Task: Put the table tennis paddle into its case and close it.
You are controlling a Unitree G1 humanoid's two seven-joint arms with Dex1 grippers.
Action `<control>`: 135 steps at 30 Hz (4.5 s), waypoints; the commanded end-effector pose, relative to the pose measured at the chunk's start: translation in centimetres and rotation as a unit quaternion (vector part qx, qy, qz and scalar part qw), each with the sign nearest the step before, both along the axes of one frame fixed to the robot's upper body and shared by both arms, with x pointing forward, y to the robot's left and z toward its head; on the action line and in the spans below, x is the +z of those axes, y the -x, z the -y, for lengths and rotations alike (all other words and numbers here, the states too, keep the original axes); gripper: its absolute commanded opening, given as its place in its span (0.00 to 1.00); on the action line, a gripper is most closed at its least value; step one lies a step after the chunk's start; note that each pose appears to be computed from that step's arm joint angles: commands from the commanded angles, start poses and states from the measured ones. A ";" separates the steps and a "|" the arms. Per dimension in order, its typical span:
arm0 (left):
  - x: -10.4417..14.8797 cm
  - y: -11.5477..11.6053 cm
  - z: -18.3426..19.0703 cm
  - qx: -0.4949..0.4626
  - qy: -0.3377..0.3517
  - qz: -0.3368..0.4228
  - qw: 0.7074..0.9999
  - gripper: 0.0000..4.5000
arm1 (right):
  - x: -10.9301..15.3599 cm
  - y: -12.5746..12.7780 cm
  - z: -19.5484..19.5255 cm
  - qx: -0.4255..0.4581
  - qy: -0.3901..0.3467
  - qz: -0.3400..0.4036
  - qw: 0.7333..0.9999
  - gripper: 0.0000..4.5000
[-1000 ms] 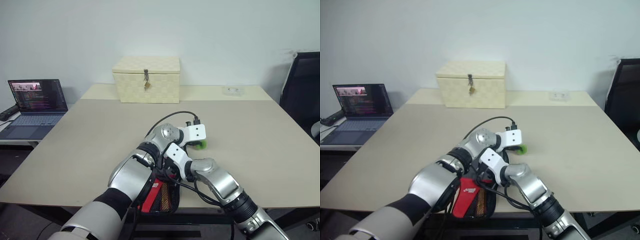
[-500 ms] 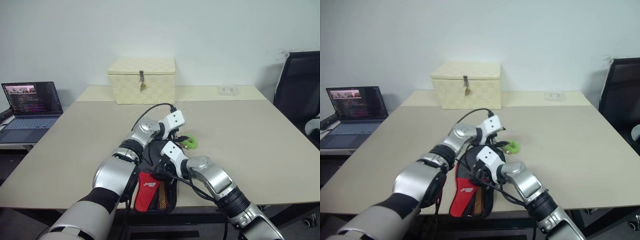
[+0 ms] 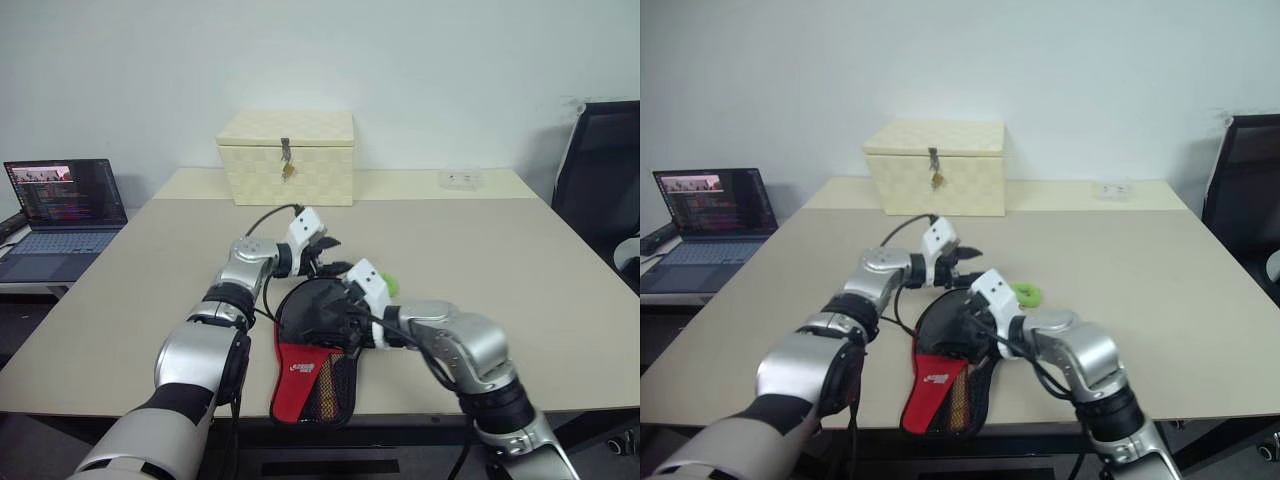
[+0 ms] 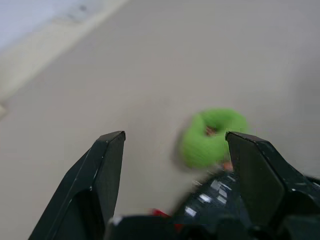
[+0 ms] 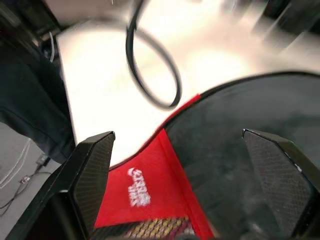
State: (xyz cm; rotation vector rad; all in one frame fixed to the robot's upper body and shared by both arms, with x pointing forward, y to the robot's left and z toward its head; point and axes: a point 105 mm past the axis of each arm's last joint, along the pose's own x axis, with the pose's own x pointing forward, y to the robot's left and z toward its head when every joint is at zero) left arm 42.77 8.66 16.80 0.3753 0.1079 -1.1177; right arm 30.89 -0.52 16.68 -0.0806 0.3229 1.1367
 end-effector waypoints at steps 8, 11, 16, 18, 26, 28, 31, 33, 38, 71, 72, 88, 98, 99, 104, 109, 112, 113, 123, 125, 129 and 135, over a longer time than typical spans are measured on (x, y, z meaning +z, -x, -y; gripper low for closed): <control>-3.6 2.3 -0.3 -0.067 -0.043 -0.071 0.994 0.77 | 1.1 -4.1 7.6 -0.098 0.145 0.172 0.969 1.00; -5.0 2.9 -1.5 -0.073 -0.070 -0.094 0.990 0.77 | 0.7 -6.0 8.2 -0.103 0.190 0.226 0.950 1.00; -5.7 3.1 -2.8 -0.059 -0.078 -0.106 0.990 0.77 | -0.4 -8.2 8.0 -0.082 0.236 0.277 0.928 1.00; -5.9 3.1 -3.0 -0.056 -0.076 -0.108 0.990 0.77 | -0.7 -8.7 7.8 -0.075 0.243 0.285 0.924 1.00; -6.5 3.2 -2.9 -0.053 -0.073 -0.111 0.990 0.77 | -3.3 -11.5 7.6 -0.060 0.301 0.290 0.907 1.00; -6.4 3.3 -2.7 -0.055 -0.071 -0.111 0.990 0.77 | -3.8 -12.2 8.0 -0.066 0.314 0.282 0.904 1.00; -6.5 3.3 -2.2 -0.059 -0.067 -0.109 0.990 0.78 | -4.7 -12.5 8.2 -0.054 0.324 0.251 0.911 0.87; -6.6 3.3 -1.8 -0.061 -0.064 -0.108 0.990 0.78 | -5.0 -12.5 8.1 -0.044 0.329 0.238 0.913 0.73; -6.9 3.4 -1.1 -0.067 -0.063 -0.109 0.990 0.78 | -5.7 -12.2 9.0 -0.030 0.343 0.215 0.914 0.36; -10.1 3.9 1.6 -0.048 -0.078 -0.139 0.986 0.78 | -6.4 12.5 8.9 0.233 0.278 0.023 0.931 0.00; -10.1 3.9 1.7 -0.047 -0.077 -0.138 0.986 0.78 | -6.5 13.1 8.7 0.243 0.275 0.017 0.930 0.00; -10.0 3.2 2.0 -0.020 -0.067 -0.117 0.991 0.78 | -4.4 11.0 7.1 0.171 0.212 0.006 0.962 0.22; -6.1 3.0 -0.5 -0.041 0.017 -0.088 0.995 0.78 | 0.6 3.7 8.6 0.025 0.118 0.031 0.992 0.35; -5.7 3.4 -1.2 -0.052 0.023 -0.092 0.994 0.78 | 0.8 2.3 8.5 0.003 0.111 0.036 0.993 0.35; -4.3 5.5 -6.6 -0.071 0.015 -0.110 0.991 0.78 | 0.4 -3.7 8.1 -0.072 0.085 0.040 0.993 0.35; -3.8 7.5 -9.8 -0.048 0.000 -0.119 0.992 0.78 | -0.8 -6.6 7.8 -0.102 0.081 0.037 0.991 0.35; -3.9 8.5 -11.4 -0.016 -0.004 -0.125 0.992 0.78 | -2.2 -7.9 6.9 -0.113 0.075 0.021 0.991 0.35; -3.9 8.7 -11.4 -0.010 -0.003 -0.126 0.992 0.78 | -2.5 -8.0 6.6 -0.114 0.072 0.015 0.991 0.35; -4.0 9.4 -11.2 0.014 -0.003 -0.126 0.992 0.78 | -5.5 -8.9 5.0 -0.114 0.094 -0.007 0.989 0.35; -4.0 9.5 -11.1 0.015 -0.005 -0.125 0.992 0.78 | -5.7 -9.2 4.7 -0.116 0.101 -0.005 0.988 0.32; -4.0 9.4 -11.0 0.016 -0.004 -0.123 0.992 0.78 | -5.4 -9.5 4.1 -0.106 0.113 0.011 0.988 0.10; -3.9 9.4 -11.0 0.022 -0.006 -0.118 0.993 0.78 | -3.9 -11.0 3.3 -0.105 0.130 0.058 0.984 0.01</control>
